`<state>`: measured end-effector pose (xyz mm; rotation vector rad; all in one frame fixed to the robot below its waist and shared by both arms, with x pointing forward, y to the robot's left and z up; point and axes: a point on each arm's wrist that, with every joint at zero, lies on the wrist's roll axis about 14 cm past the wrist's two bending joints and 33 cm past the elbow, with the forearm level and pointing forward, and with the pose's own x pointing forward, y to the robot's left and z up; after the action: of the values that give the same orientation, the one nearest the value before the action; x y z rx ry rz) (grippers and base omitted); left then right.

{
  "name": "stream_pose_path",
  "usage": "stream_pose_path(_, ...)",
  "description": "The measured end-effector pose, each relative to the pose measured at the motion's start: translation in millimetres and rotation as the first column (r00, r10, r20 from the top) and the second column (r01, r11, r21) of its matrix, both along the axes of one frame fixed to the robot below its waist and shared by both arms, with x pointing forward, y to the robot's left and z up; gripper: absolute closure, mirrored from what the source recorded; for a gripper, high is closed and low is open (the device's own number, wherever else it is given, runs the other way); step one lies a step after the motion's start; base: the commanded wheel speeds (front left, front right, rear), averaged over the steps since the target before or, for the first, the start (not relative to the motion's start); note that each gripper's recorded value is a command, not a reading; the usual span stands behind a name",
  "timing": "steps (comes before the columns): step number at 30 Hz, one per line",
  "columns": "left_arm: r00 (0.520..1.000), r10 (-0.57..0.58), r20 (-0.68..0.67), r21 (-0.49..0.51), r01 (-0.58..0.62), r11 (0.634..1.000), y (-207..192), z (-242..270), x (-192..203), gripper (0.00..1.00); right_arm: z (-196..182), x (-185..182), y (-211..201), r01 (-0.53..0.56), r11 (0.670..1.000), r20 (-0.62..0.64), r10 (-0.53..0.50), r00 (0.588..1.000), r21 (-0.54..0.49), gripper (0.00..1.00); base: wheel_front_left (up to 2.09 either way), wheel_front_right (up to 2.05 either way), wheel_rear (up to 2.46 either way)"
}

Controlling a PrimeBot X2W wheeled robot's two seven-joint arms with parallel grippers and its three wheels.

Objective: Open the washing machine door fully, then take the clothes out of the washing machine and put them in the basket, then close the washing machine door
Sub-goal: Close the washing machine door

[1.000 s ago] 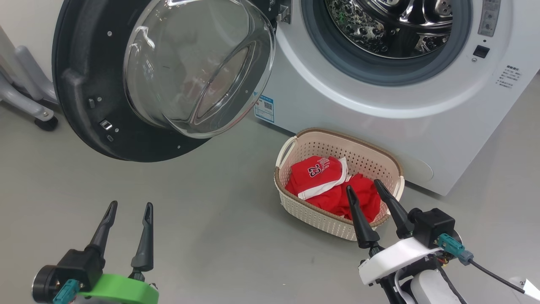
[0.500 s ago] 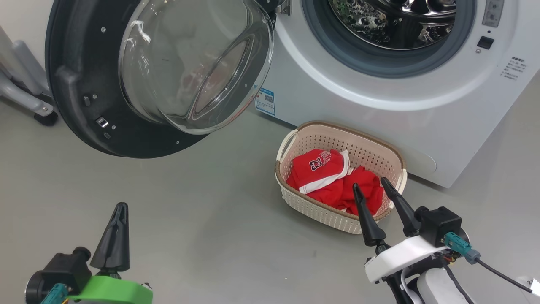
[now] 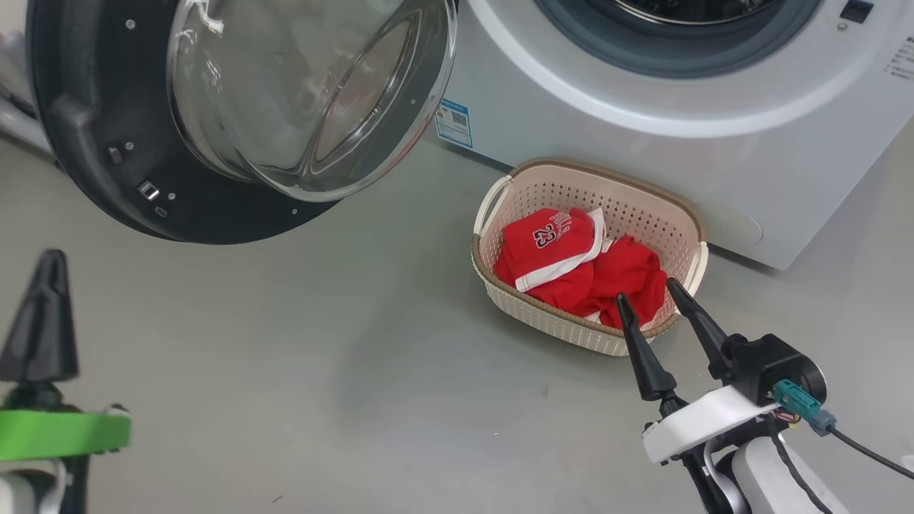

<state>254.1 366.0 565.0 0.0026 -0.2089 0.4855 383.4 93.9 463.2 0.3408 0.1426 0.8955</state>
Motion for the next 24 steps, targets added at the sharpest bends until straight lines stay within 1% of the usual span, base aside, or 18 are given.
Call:
stream_pose_path(3, 0.999, 0.018, 0.036, 0.077, -0.021, 0.997, 19.2, 28.1, 6.0, 1.0, -9.3, 4.9, -3.3, 0.0, 1.0, -0.009, 0.0, 1.0, -0.014, 0.0, 0.0, 0.0, 0.0)
stream_pose_path(7, 0.993, 0.051, 0.104, 0.122, -0.063, 0.99, 46.5, 63.5, 13.3, 1.0, -13.3, 12.9, -2.7, 0.001, 1.0, -0.013, -0.001, 1.0, -0.007, 0.0, 0.0, 0.0, 0.0)
stream_pose_path(10, 0.983, 0.072, 0.169, 0.061, -0.084, 0.995, 62.3, 78.9, 20.7, 1.0, -16.5, 17.9, -5.6, 0.008, 1.0, -0.014, -0.008, 1.0, -0.01, 0.0, 0.0, 0.0, 0.0)
stream_pose_path(15, 0.972, 0.111, 0.207, -0.068, -0.099, 0.993, 89.9, 85.0, 33.3, 1.0, -21.7, 17.9, -11.3, 0.012, 1.0, -0.019, -0.012, 1.0, -0.022, 0.0, 0.0, 0.0, 0.0)
stream_pose_path(18, 0.964, 0.145, 0.222, -0.153, -0.112, 0.982, 109.5, 86.8, 35.7, 1.0, -19.9, 20.2, -13.1, 0.017, 1.0, -0.011, -0.017, 1.0, -0.022, 0.0, 0.0, 0.0, 0.0)
stream_pose_path(21, 0.957, 0.189, 0.221, -0.231, -0.136, 0.963, 130.6, 85.4, 34.2, 1.0, -20.3, 21.1, -16.9, 0.027, 0.999, -0.011, -0.027, 1.0, -0.024, 0.0, 0.0, 0.0, 0.0)
stream_pose_path(22, 0.957, 0.189, 0.221, -0.231, -0.136, 0.963, 130.6, 85.4, 34.2, 1.0, -20.3, 21.1, -16.9, 0.027, 0.999, -0.011, -0.027, 1.0, -0.024, 0.0, 0.0, 0.0, 0.0)
stream_pose_path(24, 0.949, 0.233, 0.213, -0.295, -0.164, 0.941, 144.7, 80.4, 32.3, 1.0, -20.8, 21.3, -19.3, 0.032, 0.999, -0.011, -0.032, 0.999, -0.026, 0.0, 0.0, 0.0, 0.0)
